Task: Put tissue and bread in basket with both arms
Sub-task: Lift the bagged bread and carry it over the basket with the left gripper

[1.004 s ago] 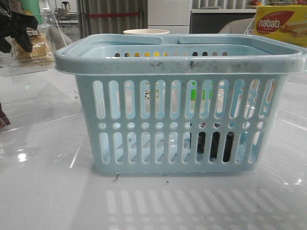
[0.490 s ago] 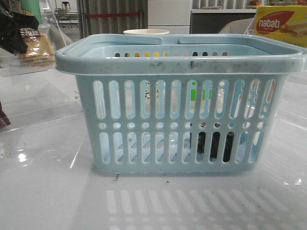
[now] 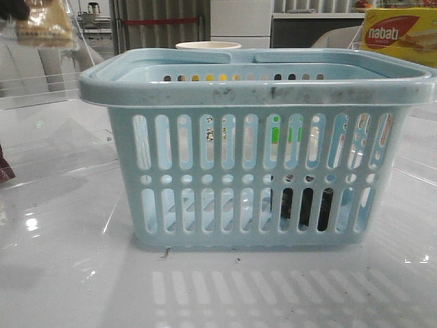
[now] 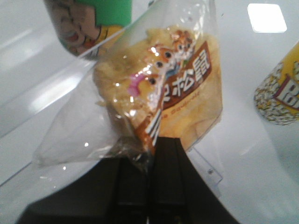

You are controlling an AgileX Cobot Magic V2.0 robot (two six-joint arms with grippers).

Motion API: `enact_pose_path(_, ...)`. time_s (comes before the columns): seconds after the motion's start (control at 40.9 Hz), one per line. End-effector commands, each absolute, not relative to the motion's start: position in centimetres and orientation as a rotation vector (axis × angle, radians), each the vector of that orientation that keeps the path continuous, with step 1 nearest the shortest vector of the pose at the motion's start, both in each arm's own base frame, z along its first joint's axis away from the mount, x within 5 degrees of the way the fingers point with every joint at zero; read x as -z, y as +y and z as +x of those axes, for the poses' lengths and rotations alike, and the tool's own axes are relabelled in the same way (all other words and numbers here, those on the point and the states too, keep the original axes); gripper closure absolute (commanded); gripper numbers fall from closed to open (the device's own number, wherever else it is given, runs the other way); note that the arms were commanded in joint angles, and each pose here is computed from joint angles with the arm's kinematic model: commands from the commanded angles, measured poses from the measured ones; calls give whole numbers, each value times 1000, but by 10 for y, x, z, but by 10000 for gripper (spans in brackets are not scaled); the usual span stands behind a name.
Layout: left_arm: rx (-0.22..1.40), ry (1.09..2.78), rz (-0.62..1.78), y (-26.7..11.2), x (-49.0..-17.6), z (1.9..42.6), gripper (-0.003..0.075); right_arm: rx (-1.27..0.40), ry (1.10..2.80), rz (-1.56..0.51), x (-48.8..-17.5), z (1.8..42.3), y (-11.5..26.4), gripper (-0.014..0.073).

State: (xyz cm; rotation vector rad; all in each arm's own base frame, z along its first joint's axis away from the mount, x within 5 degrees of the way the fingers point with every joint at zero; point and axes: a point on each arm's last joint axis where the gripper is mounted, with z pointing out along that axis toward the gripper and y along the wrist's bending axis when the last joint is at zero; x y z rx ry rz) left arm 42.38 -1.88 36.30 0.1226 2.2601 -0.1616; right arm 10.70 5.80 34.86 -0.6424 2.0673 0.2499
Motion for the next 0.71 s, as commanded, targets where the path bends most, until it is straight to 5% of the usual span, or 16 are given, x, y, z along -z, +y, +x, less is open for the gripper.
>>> enact_pose_path(0.0,185,2049,156,-34,-431,391,630,-253,1972,-619,-363,109,59,6)
enact_pose_path(0.318,244,1902,457,-100,-477,334,630,-253,1972,-619,-363,109,59,6)
enact_pose_path(0.685,319,1901,953,-190,-448,294,630,-253,1972,-619,-363,109,59,6)
